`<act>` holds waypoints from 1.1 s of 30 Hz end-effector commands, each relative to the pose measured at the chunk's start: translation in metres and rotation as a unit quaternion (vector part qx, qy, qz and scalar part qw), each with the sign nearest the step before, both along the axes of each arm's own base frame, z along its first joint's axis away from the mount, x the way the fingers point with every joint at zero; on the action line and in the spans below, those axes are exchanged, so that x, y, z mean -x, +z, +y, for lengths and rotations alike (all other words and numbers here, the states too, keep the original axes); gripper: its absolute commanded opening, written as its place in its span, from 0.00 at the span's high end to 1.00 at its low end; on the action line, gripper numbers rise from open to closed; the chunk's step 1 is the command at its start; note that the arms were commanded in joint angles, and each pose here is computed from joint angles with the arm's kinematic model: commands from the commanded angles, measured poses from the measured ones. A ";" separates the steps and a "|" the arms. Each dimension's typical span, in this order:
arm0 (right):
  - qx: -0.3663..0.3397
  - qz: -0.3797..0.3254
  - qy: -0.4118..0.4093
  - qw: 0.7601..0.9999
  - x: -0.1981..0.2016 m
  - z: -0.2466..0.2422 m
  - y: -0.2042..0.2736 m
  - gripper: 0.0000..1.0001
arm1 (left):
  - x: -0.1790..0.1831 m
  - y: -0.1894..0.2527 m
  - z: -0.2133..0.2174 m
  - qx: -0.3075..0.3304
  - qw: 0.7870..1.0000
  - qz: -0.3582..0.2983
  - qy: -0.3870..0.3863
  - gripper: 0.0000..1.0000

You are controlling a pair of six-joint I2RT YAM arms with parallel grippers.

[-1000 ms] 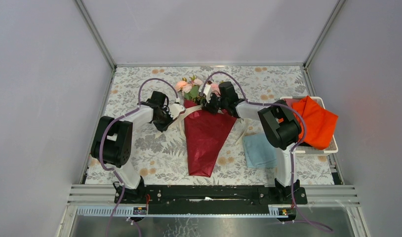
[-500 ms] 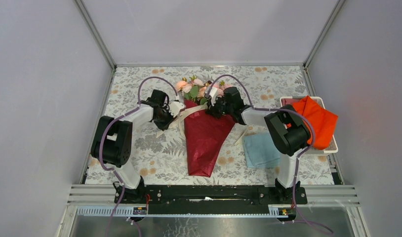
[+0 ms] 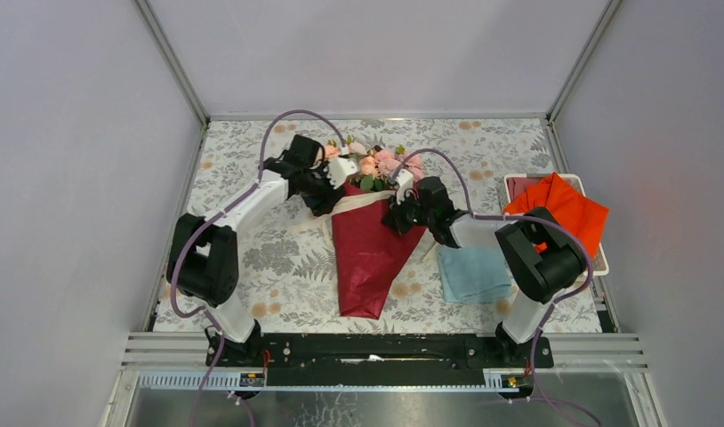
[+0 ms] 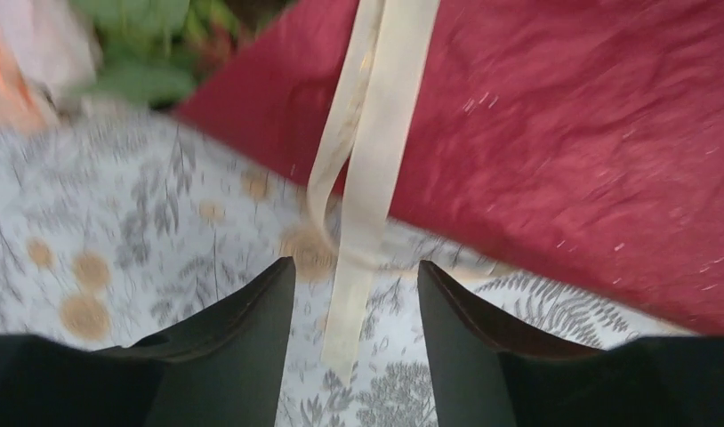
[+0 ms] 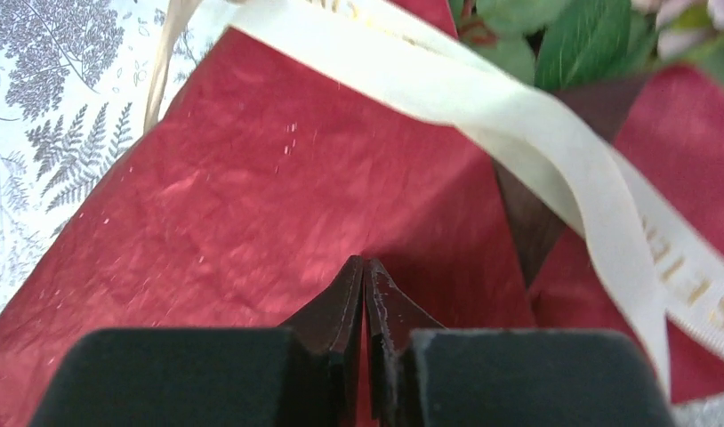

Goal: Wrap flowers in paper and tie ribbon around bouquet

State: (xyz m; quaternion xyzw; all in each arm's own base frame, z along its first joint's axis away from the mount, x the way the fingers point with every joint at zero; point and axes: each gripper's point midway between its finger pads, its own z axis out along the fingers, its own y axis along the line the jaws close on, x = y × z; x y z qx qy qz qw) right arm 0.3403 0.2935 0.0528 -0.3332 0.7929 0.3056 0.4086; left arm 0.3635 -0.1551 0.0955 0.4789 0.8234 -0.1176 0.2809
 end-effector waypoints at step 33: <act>-0.088 0.119 -0.191 0.970 0.027 -0.046 -0.013 0.88 | -0.039 -0.009 -0.143 0.042 0.965 -0.102 -0.238 0.86</act>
